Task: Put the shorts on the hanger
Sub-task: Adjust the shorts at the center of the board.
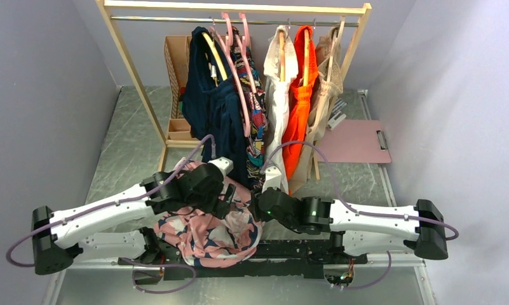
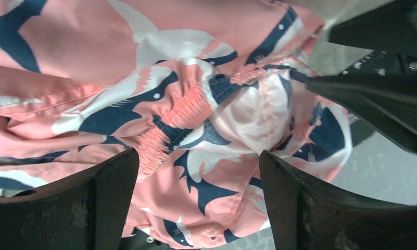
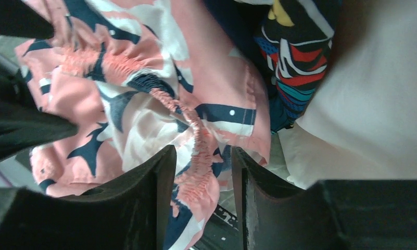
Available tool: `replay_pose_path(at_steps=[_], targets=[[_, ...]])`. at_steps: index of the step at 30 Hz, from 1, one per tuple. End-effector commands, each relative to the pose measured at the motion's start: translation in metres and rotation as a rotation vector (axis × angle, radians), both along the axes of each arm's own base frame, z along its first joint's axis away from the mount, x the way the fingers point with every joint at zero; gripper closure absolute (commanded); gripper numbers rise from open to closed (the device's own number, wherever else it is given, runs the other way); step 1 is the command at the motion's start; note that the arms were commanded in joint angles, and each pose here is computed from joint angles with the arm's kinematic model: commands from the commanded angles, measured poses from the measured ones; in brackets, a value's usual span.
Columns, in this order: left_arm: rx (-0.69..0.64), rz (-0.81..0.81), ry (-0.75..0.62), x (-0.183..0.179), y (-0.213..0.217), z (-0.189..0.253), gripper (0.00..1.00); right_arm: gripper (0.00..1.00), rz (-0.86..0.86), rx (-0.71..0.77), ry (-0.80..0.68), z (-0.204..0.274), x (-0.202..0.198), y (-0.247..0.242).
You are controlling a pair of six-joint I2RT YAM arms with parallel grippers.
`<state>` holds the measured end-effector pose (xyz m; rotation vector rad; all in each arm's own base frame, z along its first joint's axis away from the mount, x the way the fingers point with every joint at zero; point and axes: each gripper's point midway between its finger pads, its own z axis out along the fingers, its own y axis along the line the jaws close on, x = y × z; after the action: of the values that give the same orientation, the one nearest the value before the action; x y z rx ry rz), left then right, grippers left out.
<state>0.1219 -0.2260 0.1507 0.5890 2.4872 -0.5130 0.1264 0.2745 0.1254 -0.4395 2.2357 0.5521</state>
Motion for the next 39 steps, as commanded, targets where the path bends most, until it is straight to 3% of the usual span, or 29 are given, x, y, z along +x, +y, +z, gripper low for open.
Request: replay_pose_path(at_steps=[1, 9, 16, 23, 26, 31, 32, 35, 39], targets=[[0.146, 0.121, -0.093, 0.017, 0.021, 0.007, 0.09, 0.52, 0.1, 0.049, -0.017, 0.017, -0.008, 0.006], [0.31, 0.072, -0.072, 0.025, 0.015, -0.021, 0.06, 0.46, 0.213, 0.118, -0.028, 0.034, -0.024, 0.001], [0.326, -0.016, -0.048, 0.023, 0.002, -0.039, 0.05, 0.44, 0.249, 0.177, -0.063, 0.05, -0.029, -0.008], [0.437, 0.0, -0.06, 0.033, 0.009, -0.056, 0.09, 0.44, 0.266, 0.176, -0.062, 0.05, -0.031, -0.007], [0.519, 0.04, -0.067, 0.039, 0.018, -0.064, 0.26, 0.44, 0.276, 0.177, -0.06, 0.051, -0.033, -0.006], [0.558, 0.138, -0.128, 0.051, 0.033, -0.051, 0.74, 0.44, 0.282, 0.179, -0.054, 0.053, -0.035, -0.008], [0.561, 0.177, -0.149, 0.054, 0.038, -0.043, 0.88, 0.44, 0.287, 0.179, -0.051, 0.052, -0.036, -0.009], [0.522, 0.328, -0.205, 0.059, 0.057, -0.007, 0.93, 0.44, 0.274, 0.166, -0.044, 0.052, -0.035, -0.011], [0.309, 0.437, -0.25, 0.058, 0.063, 0.05, 0.93, 0.44, 0.326, 0.167, -0.018, 0.058, -0.043, -0.002]])
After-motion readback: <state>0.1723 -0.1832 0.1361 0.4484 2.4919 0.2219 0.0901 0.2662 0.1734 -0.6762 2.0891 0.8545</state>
